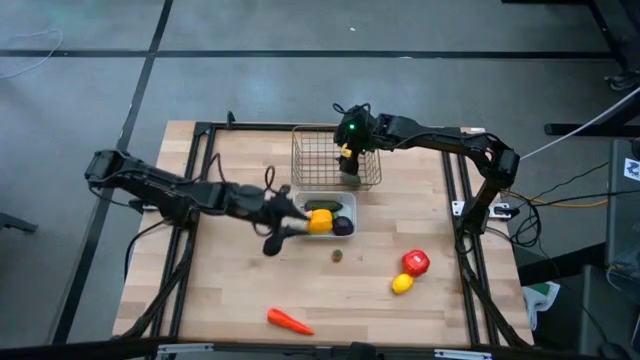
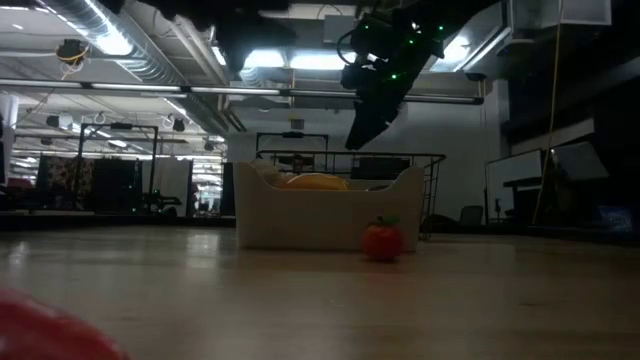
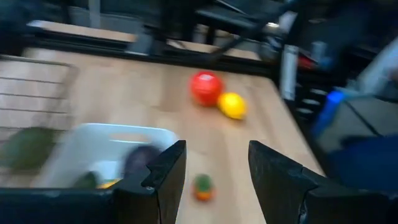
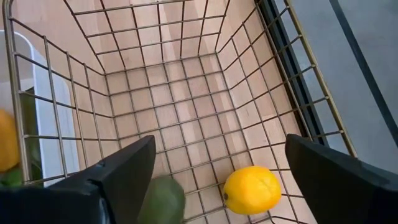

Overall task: Sort produce into baskets
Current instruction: Put the orange carrot into the white bin

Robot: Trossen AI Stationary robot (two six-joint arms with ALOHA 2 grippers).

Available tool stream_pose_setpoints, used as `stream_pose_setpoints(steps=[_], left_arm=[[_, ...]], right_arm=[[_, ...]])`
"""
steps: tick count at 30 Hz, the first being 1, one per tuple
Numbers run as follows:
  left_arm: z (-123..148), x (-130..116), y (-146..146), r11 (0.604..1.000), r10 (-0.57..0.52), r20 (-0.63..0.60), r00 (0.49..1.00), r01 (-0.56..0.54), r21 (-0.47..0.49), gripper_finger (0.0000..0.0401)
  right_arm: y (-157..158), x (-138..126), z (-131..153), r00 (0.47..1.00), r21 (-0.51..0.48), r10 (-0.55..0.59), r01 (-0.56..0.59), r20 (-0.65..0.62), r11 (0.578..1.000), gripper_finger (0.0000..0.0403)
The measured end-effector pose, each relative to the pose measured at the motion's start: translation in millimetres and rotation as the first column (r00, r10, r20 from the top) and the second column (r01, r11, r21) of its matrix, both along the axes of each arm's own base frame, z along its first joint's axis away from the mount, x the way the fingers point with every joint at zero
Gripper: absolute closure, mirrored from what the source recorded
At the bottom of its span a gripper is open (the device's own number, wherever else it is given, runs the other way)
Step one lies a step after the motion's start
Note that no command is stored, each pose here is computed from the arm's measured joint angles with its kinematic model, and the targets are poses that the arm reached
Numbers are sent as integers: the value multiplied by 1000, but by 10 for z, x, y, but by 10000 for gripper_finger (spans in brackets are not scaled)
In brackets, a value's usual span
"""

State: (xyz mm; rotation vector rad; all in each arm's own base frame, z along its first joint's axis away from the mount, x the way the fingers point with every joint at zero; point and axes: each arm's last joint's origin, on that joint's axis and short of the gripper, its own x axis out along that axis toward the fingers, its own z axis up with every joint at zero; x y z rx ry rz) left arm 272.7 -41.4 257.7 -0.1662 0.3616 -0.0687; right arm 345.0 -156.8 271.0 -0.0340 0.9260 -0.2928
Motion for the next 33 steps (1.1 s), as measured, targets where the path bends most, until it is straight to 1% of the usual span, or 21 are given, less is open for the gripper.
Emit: stream_pose_setpoints(steps=[5, 7, 9, 12, 15, 18, 23, 29, 31, 33], left_arm=[[2, -82, -373, 990, -141, 1, 990, 141, -10, 231], [12, -111, -519, 982, -185, 21, 982, 186, -35, 231], [34, -122, -645, 972, -211, 58, 976, 215, -93, 231], [46, -115, -807, 947, -220, 108, 970, 238, -215, 231], [-11, -117, -946, 918, -229, 92, 969, 247, -311, 231], [-104, -137, -1084, 902, -258, 47, 965, 258, -347, 231], [-268, -194, -1299, 899, -332, -18, 943, 311, -308, 231], [-423, -144, -1520, 922, -362, -232, 903, 310, -232, 231], [-464, -114, -1596, 928, -367, -309, 877, 325, -181, 231], [-478, -72, -1671, 926, -377, -356, 855, 352, -134, 231]], right_arm=[[2, -5, -4, 1000, 3, 0, 0, -6, 1000, 47], [3, -7, -6, 1000, 4, 0, 0, -9, 1000, 47], [3, -6, -5, 1000, 4, -1, 1, -8, 1000, 47], [2, -6, -5, 1000, 3, -1, 1, -7, 1000, 47], [3, -6, -5, 1000, 4, -1, 1, -8, 1000, 47], [3, -6, -5, 1000, 4, -1, 1, -8, 1000, 47], [3, -6, -5, 1000, 4, -1, 1, -8, 1000, 47], [2, -6, -5, 1000, 4, -1, 1, -7, 1000, 47], [2, -6, -5, 1000, 4, -1, 1, -7, 1000, 47], [2, -5, -6, 1000, 4, -1, 1, -8, 1000, 47]])
